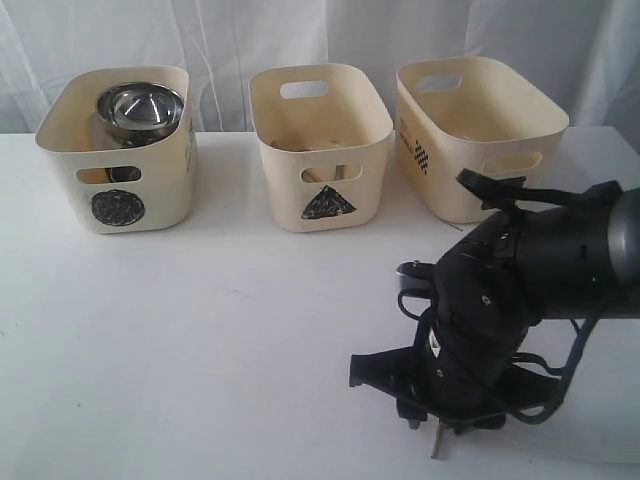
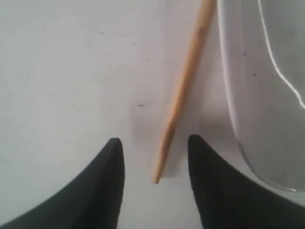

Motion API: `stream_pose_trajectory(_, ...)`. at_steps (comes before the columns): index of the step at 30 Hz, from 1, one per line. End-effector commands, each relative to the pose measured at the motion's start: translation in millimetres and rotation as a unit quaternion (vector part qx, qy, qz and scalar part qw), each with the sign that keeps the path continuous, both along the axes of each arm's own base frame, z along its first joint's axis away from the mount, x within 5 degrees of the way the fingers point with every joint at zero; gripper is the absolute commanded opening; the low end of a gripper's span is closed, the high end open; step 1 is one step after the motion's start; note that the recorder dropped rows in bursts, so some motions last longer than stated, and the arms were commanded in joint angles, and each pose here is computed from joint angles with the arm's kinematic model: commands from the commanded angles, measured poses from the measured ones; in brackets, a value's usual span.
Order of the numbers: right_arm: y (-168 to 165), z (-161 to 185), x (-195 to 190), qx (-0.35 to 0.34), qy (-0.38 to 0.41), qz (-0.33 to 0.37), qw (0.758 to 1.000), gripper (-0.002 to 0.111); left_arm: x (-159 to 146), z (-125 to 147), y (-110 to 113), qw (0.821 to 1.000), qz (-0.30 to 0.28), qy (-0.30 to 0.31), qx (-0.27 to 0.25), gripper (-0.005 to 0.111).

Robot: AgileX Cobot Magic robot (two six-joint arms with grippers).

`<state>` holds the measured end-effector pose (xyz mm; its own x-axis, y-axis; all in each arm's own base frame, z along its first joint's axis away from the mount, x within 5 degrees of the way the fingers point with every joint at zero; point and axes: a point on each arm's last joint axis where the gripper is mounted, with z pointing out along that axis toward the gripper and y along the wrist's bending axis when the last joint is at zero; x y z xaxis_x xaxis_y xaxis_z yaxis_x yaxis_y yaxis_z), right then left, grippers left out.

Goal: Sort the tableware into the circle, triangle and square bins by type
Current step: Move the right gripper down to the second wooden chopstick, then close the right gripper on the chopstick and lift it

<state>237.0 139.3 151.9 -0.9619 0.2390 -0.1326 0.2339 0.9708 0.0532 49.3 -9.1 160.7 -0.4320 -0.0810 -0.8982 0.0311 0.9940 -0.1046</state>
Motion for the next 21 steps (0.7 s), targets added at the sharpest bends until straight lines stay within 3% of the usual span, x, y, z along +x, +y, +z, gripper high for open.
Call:
stream_pose_trajectory(1, 3.8, -3.5, 5.4, 0.006, -0.019, 0.005, 1.000, 0.041, -1.5, -2.7, -1.3, 1.000, -0.008, 0.011, -0.003, 0.000)
stream_pose_trajectory(14, 5.2, -22.2, 9.0, -0.008, -0.005, 0.013, 1.000, 0.041, -1.5, -2.7, -1.3, 1.000, -0.008, 0.011, -0.003, 0.000)
stream_pose_trajectory(16, 6.1, -22.6, 10.2, -0.005, -0.011, 0.017, 1.000, 0.034, -1.5, -2.7, -1.3, 1.000, -0.008, 0.011, -0.003, 0.000)
stream_pose_trajectory(21, 7.2, -24.8, 11.6, -0.002, -0.015, 0.023, 1.000, 0.006, -1.5, -2.7, -1.3, 1.000, -0.008, 0.011, -0.003, 0.000)
